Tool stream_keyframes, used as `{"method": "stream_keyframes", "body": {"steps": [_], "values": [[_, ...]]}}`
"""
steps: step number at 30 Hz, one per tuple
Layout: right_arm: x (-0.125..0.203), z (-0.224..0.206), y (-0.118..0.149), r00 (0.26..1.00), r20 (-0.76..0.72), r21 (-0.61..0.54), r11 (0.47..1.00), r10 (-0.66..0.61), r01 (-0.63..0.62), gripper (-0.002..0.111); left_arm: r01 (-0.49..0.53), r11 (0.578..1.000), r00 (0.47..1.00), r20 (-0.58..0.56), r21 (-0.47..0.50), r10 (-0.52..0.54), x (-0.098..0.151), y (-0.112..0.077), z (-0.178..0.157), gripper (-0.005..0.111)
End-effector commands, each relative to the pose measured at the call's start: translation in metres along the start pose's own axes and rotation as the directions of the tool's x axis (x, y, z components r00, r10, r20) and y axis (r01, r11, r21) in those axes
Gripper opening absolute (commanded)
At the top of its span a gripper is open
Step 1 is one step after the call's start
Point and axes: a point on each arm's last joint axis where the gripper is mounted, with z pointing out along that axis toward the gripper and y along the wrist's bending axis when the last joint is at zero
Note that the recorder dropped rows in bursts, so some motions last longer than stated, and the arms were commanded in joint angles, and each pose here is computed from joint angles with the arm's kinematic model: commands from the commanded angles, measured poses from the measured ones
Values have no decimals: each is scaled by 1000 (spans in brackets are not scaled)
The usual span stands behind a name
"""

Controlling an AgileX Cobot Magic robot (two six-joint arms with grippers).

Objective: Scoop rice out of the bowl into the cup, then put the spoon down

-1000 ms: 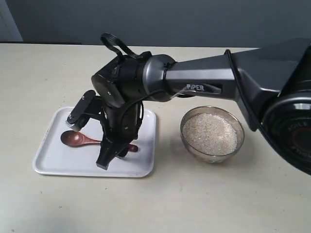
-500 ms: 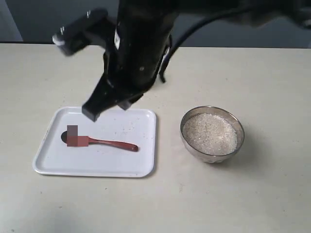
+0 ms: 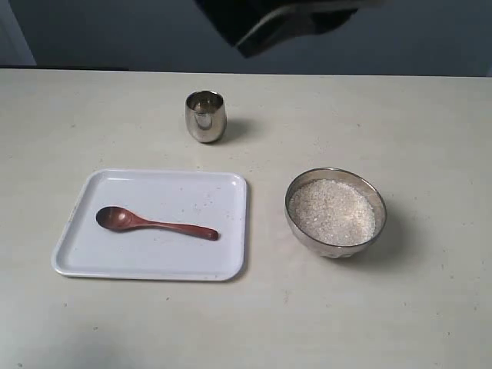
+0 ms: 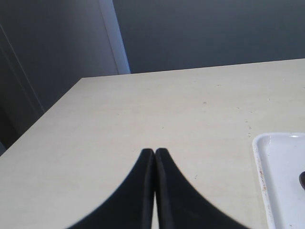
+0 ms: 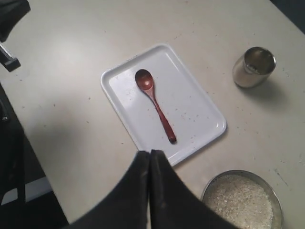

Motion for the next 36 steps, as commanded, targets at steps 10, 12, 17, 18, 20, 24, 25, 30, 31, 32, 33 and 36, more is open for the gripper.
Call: {"method": "stream_keyframes", "body": {"steps": [10,12,17,18,20,24,25,30,31,32,33,36], "values": [[15,-59,-22,991,131,283,958,10,-47,-1,1,1000,1000,22,3,-1,-3,0,-1,0],[21,-69,-25,989,150,320,946,6,-55,-1,1,1000,1000,22,3,-1,-3,0,-1,0],[73,-73,-62,947,288,405,879,140,-253,-1,1,1000,1000,22,3,-1,-3,0,-1,0],[84,-72,-67,939,305,421,861,160,-284,-1,1,1000,1000,22,3,-1,-3,0,-1,0],[127,-65,-77,906,366,478,793,212,-379,-1,1,1000,1000,22,3,-1,-3,0,-1,0],[228,-32,-66,856,464,559,675,225,-481,-1,1,1000,1000,22,3,-1,-3,0,-1,0],[246,-24,-61,850,480,568,660,218,-491,-1,1,1000,1000,22,3,-1,-3,0,-1,0],[301,-6,-39,753,658,616,561,19,-553,-1,1,1000,1000,22,3,-1,-3,0,-1,0],[314,3,-36,737,676,613,542,17,-575,-1,1,1000,1000,22,3,-1,-3,0,-1,0],[320,8,-35,728,685,607,535,21,-588,-1,1,1000,1000,22,3,-1,-3,0,-1,0],[331,18,-33,713,700,593,527,35,-608,-1,1,1000,1000,22,3,-1,-3,0,-1,0],[345,37,-36,709,698,565,530,104,-633,-1,1,1000,1000,22,3,-1,-3,0,-1,0]]}}
